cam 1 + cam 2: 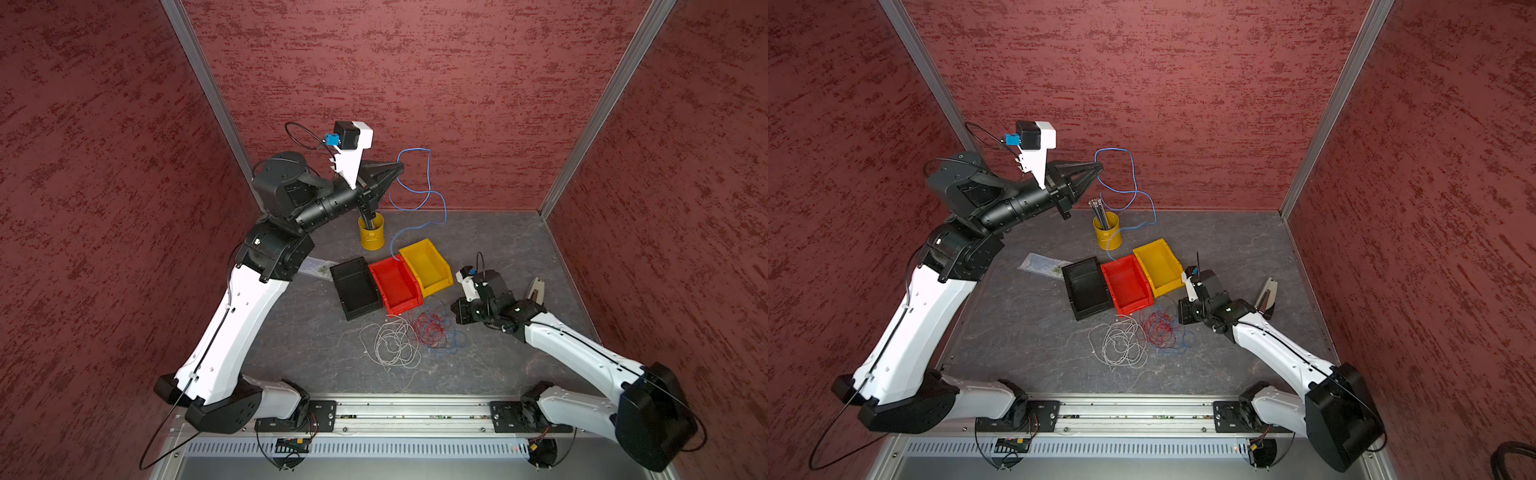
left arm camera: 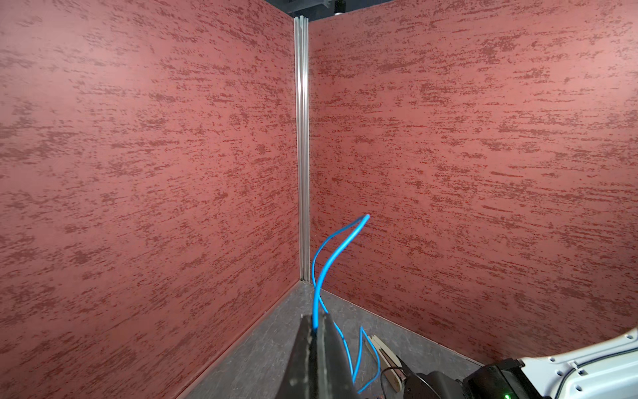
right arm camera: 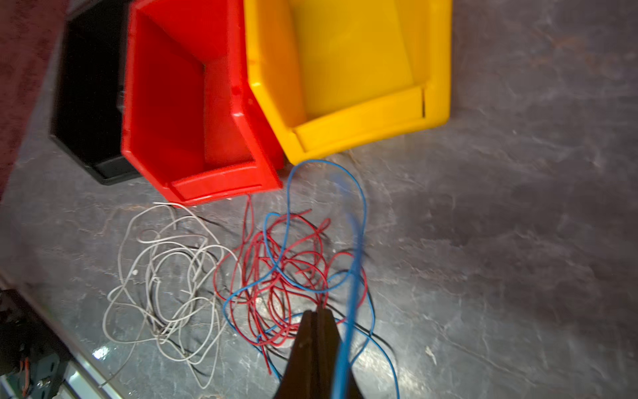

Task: Untangle and sort cables by color
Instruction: Untie the cable, then place the cable in the bin.

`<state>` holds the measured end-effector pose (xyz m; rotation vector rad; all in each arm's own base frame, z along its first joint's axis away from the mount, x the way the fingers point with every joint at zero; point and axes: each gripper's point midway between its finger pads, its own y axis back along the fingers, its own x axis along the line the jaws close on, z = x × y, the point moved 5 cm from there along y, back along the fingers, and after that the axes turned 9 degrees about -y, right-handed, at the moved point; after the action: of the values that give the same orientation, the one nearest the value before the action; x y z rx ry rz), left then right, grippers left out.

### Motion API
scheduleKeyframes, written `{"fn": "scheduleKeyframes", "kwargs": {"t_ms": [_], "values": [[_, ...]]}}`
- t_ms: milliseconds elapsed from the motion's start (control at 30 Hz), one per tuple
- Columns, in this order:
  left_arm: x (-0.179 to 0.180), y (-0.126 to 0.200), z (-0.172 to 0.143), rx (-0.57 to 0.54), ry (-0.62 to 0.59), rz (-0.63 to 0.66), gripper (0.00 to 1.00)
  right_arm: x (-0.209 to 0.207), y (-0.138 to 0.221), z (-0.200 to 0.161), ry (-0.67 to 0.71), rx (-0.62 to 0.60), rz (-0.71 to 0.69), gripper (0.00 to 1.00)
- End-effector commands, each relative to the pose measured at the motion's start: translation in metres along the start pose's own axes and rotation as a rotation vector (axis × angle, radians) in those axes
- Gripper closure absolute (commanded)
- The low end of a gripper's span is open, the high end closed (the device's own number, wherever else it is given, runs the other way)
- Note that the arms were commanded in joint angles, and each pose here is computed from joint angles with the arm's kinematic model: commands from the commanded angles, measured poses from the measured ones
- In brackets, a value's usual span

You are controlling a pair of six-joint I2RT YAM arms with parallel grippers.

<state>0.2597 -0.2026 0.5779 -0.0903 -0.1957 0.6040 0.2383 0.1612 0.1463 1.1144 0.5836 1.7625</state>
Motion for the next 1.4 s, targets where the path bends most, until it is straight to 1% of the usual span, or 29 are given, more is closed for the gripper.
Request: {"fn": "scheduleKeyframes", "kwargs": {"t_ms": [0, 200, 367, 500, 800, 1033, 1367], "values": [[0.003, 0.016, 0.011, -0.016, -0.017, 0.017, 1.0, -0.013, -0.004, -0.005, -0.062, -0.017, -0.076, 1.0], [0.01, 0.029, 0.002, 0.012, -0.003, 0.047, 1.0, -0.006, -0.006, 0.001, -0.056, 0.009, -0.063, 1.0], [0.016, 0.038, -0.018, 0.042, 0.022, 0.09, 1.0, 0.006, -0.002, 0.012, -0.056, 0.011, -0.022, 1.0], [0.018, 0.044, -0.034, 0.06, 0.034, 0.113, 1.0, 0.01, 0.001, 0.016, -0.043, 0.014, -0.018, 1.0], [0.016, 0.056, -0.071, 0.084, 0.024, 0.156, 1.0, 0.01, 0.0, 0.016, -0.039, 0.02, -0.016, 1.0], [0.025, 0.067, -0.094, 0.112, 0.009, 0.212, 1.0, 0.015, -0.009, 0.019, -0.042, 0.046, 0.005, 1.0], [0.033, 0.071, -0.131, 0.121, 0.012, 0.226, 1.0, 0.012, -0.013, 0.015, -0.045, 0.071, -0.009, 1.0]]}}
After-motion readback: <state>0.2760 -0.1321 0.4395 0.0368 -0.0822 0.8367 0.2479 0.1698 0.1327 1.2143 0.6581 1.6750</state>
